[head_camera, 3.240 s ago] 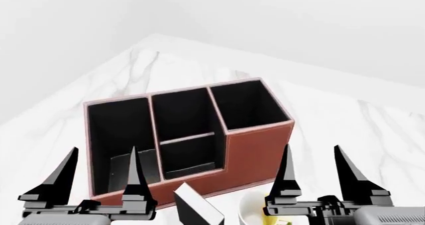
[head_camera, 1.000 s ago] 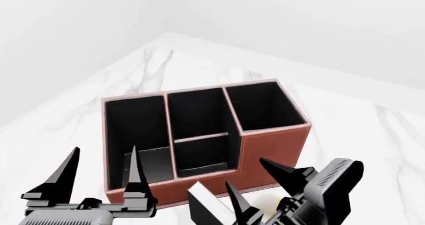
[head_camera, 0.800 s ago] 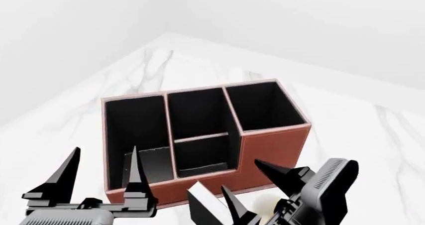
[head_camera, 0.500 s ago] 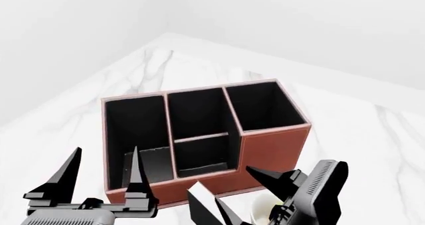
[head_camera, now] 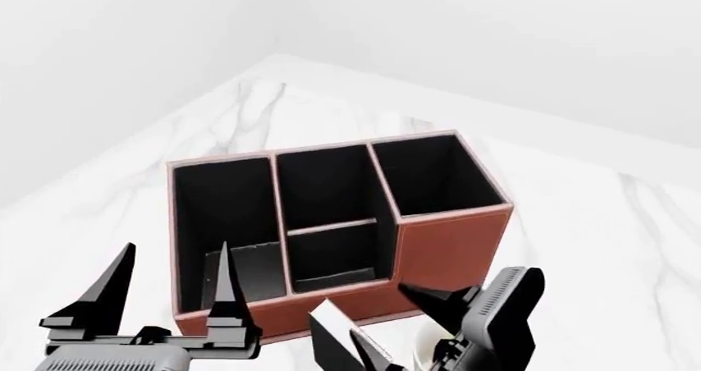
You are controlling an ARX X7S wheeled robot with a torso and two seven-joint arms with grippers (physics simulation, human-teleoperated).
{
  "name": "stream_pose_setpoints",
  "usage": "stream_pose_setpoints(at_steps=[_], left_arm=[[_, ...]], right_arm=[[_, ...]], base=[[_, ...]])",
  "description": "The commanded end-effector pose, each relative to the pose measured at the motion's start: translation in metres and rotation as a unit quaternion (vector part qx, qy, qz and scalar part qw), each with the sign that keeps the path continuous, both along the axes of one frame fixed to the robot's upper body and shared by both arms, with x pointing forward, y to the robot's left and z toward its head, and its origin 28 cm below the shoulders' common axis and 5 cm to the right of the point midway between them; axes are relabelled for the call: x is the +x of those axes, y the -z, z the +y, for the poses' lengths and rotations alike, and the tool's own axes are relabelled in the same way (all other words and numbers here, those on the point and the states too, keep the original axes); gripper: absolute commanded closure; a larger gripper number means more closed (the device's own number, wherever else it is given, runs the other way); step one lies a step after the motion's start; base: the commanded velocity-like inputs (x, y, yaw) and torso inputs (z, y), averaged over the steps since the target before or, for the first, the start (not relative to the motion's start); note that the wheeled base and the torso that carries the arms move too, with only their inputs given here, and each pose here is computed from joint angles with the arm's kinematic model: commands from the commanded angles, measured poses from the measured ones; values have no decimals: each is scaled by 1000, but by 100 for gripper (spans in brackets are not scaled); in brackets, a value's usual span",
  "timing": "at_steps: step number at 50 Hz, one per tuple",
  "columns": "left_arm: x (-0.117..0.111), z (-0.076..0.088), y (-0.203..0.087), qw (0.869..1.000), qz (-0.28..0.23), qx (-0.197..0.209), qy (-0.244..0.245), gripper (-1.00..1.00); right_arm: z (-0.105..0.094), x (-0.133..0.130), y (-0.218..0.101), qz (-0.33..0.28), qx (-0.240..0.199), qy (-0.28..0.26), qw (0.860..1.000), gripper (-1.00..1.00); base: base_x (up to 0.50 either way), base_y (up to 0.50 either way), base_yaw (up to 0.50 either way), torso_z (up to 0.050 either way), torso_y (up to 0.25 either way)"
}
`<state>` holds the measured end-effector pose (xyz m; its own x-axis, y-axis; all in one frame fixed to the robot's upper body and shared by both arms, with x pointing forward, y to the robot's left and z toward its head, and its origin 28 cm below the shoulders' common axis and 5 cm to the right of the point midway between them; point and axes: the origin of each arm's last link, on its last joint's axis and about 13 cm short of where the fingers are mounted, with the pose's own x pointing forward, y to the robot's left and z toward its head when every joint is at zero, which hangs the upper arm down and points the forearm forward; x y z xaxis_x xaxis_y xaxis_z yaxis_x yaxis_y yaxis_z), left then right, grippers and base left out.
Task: Pick up the book and place it in the right compartment of the caddy.
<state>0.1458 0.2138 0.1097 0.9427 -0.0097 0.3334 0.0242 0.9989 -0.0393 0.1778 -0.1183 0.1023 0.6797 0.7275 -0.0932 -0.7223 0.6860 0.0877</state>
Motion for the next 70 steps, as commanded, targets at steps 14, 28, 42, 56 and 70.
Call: stream_pose_setpoints(at_steps=[14,28,42,56,70], left_arm=[[0,0,0,1000,0,0,-1,-100],[0,0,0,1000,1,1,-1,-100],[-1,0,0,1000,1,-1,0,-100],[-2,0,-2,1000,-1,-1,-1,-100],[-1,0,-1,1000,-1,-2,-2,-100]], right_arm=[[3,-2,23,24,-12,4,1000,-100],[3,-2,26,29,-13,4,1000,-100],[6,-5,34,41,-12,-3,999,-100],[8,-7,43,53,-13,-4,998,-100],[8,-7,51,64,-9,-2,998,-100]], base=[[0,0,0,0,0],[0,0,0,0,0],[0,0,0,0,0],[0,0,0,0,0],[0,0,0,0,0]])
